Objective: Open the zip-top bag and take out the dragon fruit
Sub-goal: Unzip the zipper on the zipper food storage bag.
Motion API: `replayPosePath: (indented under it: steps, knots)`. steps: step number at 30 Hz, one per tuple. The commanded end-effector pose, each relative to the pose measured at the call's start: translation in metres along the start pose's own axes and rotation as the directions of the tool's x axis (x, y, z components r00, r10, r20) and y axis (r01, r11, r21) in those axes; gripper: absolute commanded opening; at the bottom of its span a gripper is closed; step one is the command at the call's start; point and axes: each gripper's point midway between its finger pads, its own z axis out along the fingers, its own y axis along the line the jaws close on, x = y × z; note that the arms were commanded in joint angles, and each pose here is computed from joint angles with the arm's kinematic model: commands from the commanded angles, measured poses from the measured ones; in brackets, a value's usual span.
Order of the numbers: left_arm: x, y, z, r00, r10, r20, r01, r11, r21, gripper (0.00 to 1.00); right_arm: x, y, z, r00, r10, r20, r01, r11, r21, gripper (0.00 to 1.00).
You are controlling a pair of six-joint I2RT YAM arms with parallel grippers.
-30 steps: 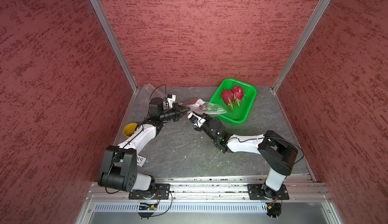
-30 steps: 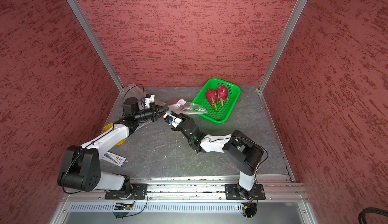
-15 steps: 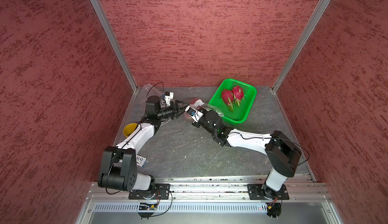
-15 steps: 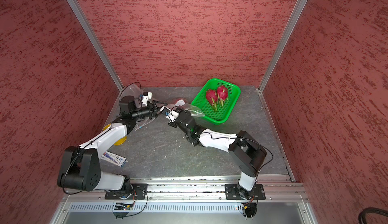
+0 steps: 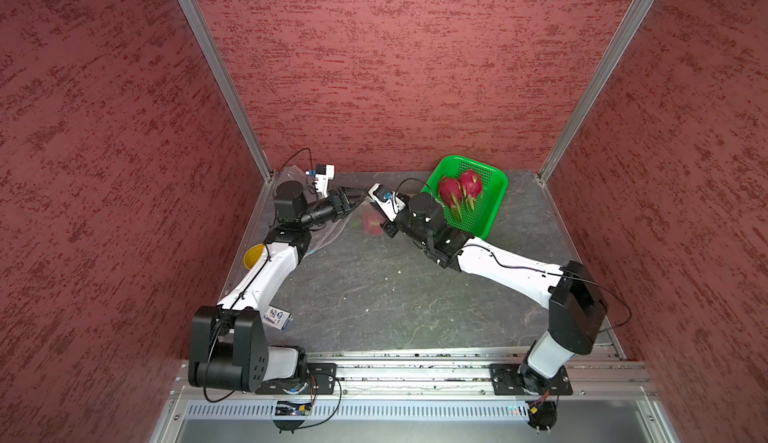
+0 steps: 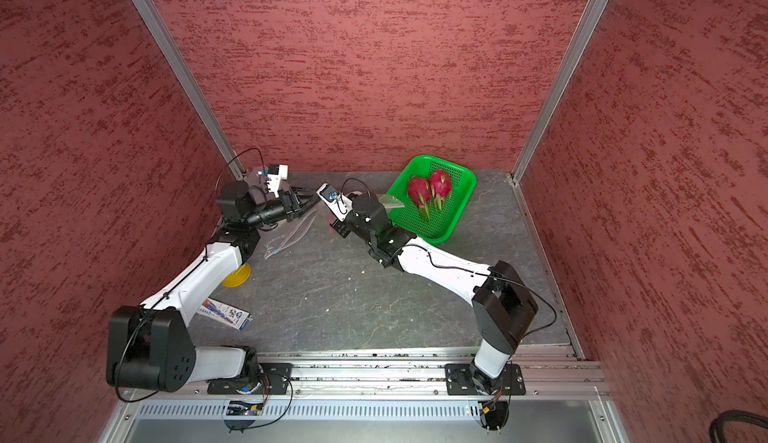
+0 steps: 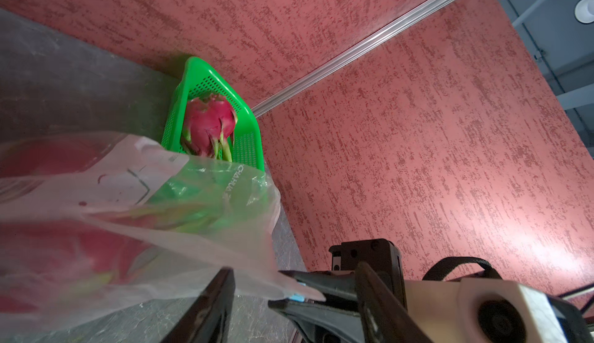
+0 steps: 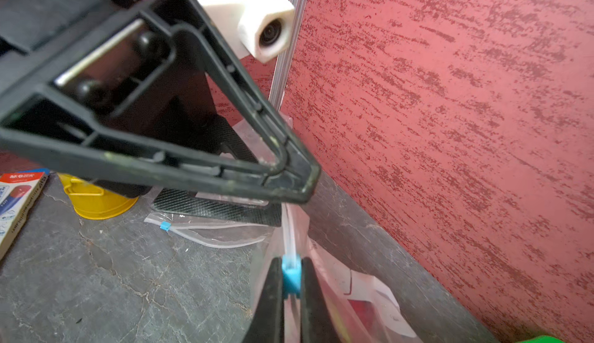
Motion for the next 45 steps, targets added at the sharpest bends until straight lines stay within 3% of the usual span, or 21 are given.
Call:
replayPosePath:
  steps: [1,6,7,13,19,24,29,34,36,45]
  knots:
    - [-0.017,-0.040,-0.008,0.986,0.159,0.047,-0.162,0.984,0.071,0.62,-0.047,-0.008,-0.023,0.997,0.045,0.070,-0.043,0.998,-0.035,0.00]
    - [-0.021,-0.061,-0.013,0.966,0.246,0.079,-0.254,0.960,0.118,0.62,-0.064,-0.017,-0.040,0.995,0.061,0.074,-0.057,0.997,-0.054,0.00]
    - [-0.023,-0.067,-0.014,0.957,0.276,0.094,-0.287,0.949,0.133,0.67,-0.067,-0.019,-0.043,0.995,0.066,0.076,-0.062,0.996,-0.059,0.00]
    - [-0.016,-0.091,-0.008,0.921,0.381,0.082,-0.389,0.891,0.234,0.73,-0.073,-0.021,-0.054,0.990,0.111,0.082,-0.101,0.988,-0.117,0.00]
    - [0.007,-0.096,0.004,0.907,0.421,0.011,-0.403,0.862,0.308,0.73,-0.061,-0.021,-0.050,0.987,0.151,0.059,-0.141,0.979,-0.145,0.00]
    - [0.023,-0.084,0.012,0.912,0.408,-0.047,-0.377,0.877,0.299,0.71,-0.055,-0.021,-0.048,0.983,0.174,0.051,-0.165,0.973,-0.159,0.00]
    - [0.024,-0.077,0.015,0.913,0.404,-0.050,-0.376,0.884,0.276,0.56,-0.057,-0.020,-0.052,0.982,0.178,0.061,-0.166,0.972,-0.168,0.00]
    - [0.020,-0.074,0.018,0.918,0.395,-0.043,-0.372,0.892,0.255,0.11,-0.057,-0.022,-0.055,0.980,0.185,0.068,-0.171,0.970,-0.174,0.00]
    - [0.021,-0.069,0.019,0.925,0.377,-0.053,-0.355,0.904,0.237,0.00,-0.057,-0.023,-0.056,0.980,0.189,0.069,-0.175,0.969,-0.173,0.00]
    - [0.013,-0.068,0.013,0.924,0.382,-0.015,-0.372,0.909,0.187,0.00,-0.039,-0.041,-0.057,0.980,0.194,0.034,-0.188,0.973,-0.131,0.00]
